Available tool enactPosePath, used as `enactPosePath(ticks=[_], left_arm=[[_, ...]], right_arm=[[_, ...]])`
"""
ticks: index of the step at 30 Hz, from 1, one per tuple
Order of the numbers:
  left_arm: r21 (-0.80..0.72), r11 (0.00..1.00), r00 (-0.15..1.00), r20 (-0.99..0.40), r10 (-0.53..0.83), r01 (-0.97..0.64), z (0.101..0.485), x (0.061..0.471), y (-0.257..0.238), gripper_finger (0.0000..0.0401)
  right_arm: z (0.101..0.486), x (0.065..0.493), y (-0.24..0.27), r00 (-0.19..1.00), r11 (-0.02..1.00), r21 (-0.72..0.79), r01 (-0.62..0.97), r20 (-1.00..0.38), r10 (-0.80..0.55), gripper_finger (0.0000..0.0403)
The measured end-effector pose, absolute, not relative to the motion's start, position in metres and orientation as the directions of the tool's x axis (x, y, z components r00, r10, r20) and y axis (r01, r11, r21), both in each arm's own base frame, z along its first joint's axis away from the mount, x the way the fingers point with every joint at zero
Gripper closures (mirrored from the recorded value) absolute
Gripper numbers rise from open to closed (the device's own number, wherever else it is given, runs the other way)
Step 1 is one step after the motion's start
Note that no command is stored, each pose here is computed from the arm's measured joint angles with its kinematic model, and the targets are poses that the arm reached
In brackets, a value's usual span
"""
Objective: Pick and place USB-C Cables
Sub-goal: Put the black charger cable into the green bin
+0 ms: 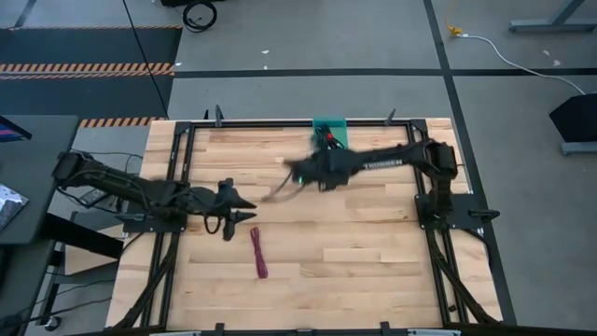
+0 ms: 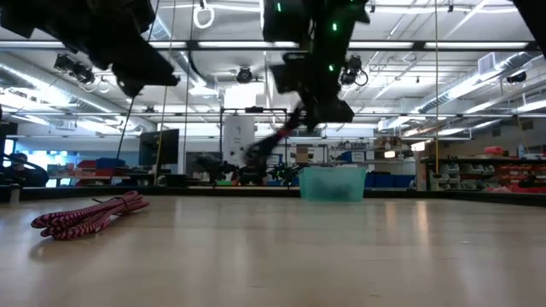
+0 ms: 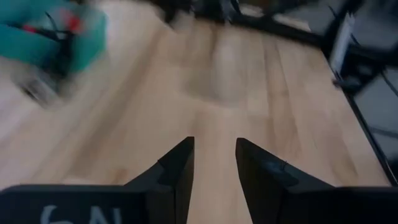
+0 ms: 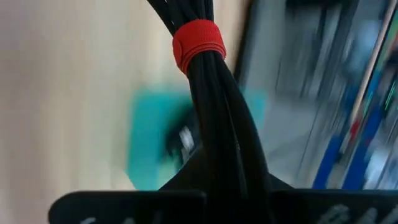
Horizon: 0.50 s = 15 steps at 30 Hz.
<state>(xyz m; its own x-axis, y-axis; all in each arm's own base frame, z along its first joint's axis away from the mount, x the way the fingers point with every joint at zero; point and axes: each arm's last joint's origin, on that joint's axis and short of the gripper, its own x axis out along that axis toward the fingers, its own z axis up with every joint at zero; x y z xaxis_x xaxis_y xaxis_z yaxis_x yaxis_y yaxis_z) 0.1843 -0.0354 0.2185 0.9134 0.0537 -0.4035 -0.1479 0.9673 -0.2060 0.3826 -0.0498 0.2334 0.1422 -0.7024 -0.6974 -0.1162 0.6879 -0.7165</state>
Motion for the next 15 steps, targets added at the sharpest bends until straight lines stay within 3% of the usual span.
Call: enactPosePath(ticks=[5,11,15], left_arm=[[-0.203,0.971,0.908,-0.418,0.028,-0.123,0.217,0.182,-0.04,0.0283],[-0.209,0.97,0.908,-0.419,0.028,-0.126,0.217,0.182,-0.04,0.0284],[-0.222,0.966,0.907,-0.42,0.028,-0.133,0.217,0.182,-0.04,0.0284]], right_arm=[[0.236,0.356,-0.102,-0.06,0.695,-0.697,0.176,-0.712,-0.699,0.0386],[0.253,0.335,-0.138,-0.087,0.658,-0.617,0.431,-0.755,-0.65,0.0386],[0.253,0.318,-0.155,-0.132,0.664,-0.502,0.554,-0.84,-0.526,0.0386]])
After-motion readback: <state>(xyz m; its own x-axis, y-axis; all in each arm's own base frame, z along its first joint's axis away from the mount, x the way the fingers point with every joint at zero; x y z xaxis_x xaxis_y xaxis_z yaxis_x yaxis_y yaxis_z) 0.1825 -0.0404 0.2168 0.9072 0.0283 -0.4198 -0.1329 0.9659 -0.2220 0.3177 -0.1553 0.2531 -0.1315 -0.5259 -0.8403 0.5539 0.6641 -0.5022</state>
